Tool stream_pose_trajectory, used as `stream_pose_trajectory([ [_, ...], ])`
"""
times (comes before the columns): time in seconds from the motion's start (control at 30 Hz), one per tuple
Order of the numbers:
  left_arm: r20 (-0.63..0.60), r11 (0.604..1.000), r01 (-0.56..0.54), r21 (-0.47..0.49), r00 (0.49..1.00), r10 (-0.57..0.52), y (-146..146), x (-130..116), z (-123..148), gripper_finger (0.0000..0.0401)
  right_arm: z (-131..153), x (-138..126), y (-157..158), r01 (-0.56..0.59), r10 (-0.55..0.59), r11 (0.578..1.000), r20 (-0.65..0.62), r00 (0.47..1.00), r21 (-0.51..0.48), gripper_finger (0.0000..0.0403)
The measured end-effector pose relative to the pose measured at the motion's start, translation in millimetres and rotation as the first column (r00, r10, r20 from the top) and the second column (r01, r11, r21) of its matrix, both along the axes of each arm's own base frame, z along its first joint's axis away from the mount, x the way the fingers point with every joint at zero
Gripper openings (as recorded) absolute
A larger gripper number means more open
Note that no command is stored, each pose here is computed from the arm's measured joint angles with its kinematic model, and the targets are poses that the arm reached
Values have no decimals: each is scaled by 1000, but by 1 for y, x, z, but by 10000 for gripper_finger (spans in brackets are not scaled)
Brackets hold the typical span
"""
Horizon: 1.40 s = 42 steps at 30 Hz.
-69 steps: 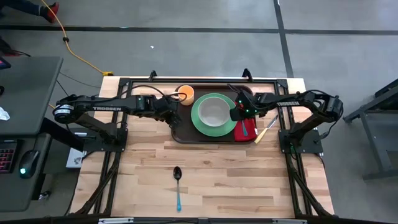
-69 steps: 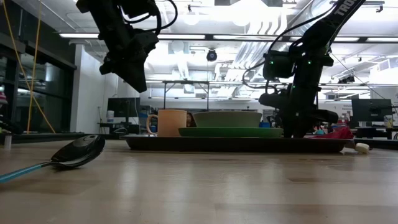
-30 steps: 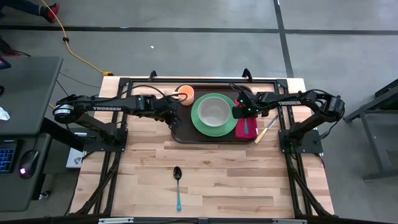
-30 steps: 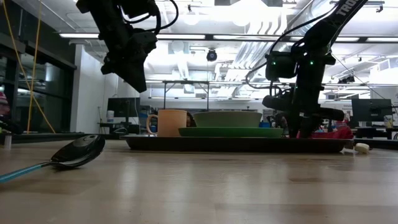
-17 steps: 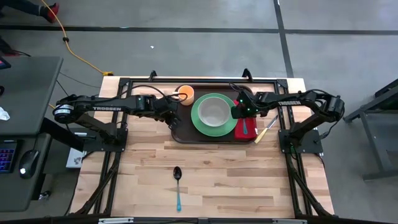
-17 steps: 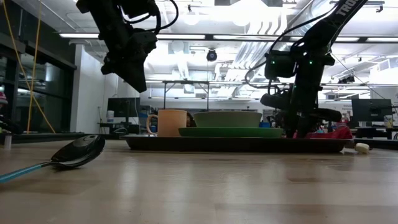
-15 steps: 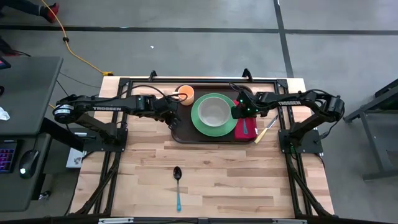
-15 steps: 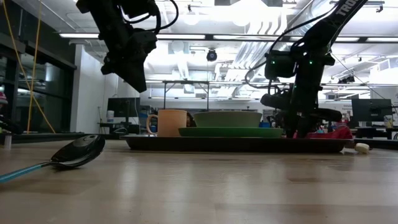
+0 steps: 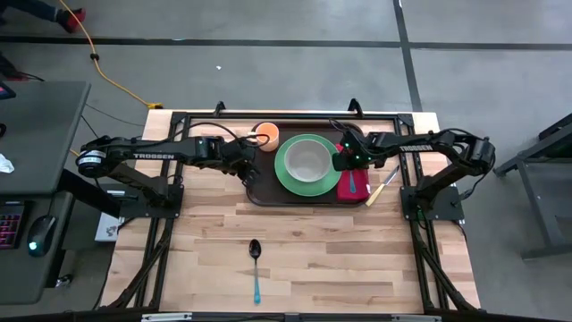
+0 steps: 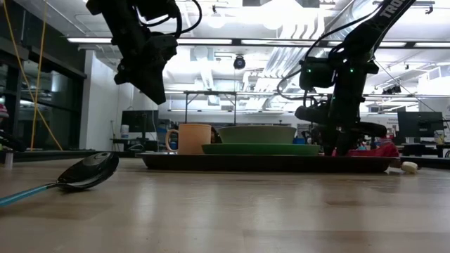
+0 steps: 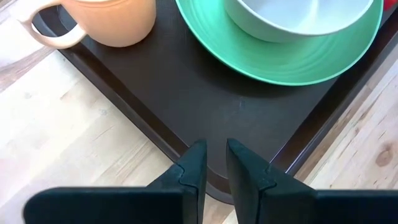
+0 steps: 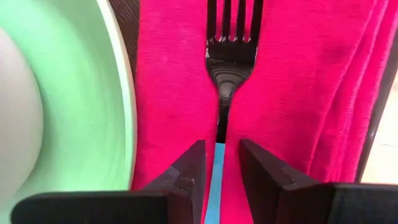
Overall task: Set up tray
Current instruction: Adjust the red table napkin on the brown tray, then put the blue spoon on top of the red table napkin to the right of the green plate on the brown tray
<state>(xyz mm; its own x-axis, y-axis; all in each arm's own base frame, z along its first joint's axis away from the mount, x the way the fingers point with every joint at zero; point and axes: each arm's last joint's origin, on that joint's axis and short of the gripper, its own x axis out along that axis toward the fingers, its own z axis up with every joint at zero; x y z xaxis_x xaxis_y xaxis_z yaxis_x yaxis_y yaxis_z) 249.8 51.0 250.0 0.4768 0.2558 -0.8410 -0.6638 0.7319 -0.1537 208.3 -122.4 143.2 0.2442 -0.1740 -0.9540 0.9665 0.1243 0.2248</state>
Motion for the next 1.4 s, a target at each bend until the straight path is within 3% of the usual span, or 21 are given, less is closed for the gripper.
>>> stream_pose_trajectory([
  [0.7,1,1000,-3,-1,1000,3,0,0,0,92,0,0,1,-59,59,998,2,998,9,78],
  [1.4,49,1000,10,-16,999,-9,0,4,2,92,21,-11,3,-104,103,995,47,994,0,78],
])
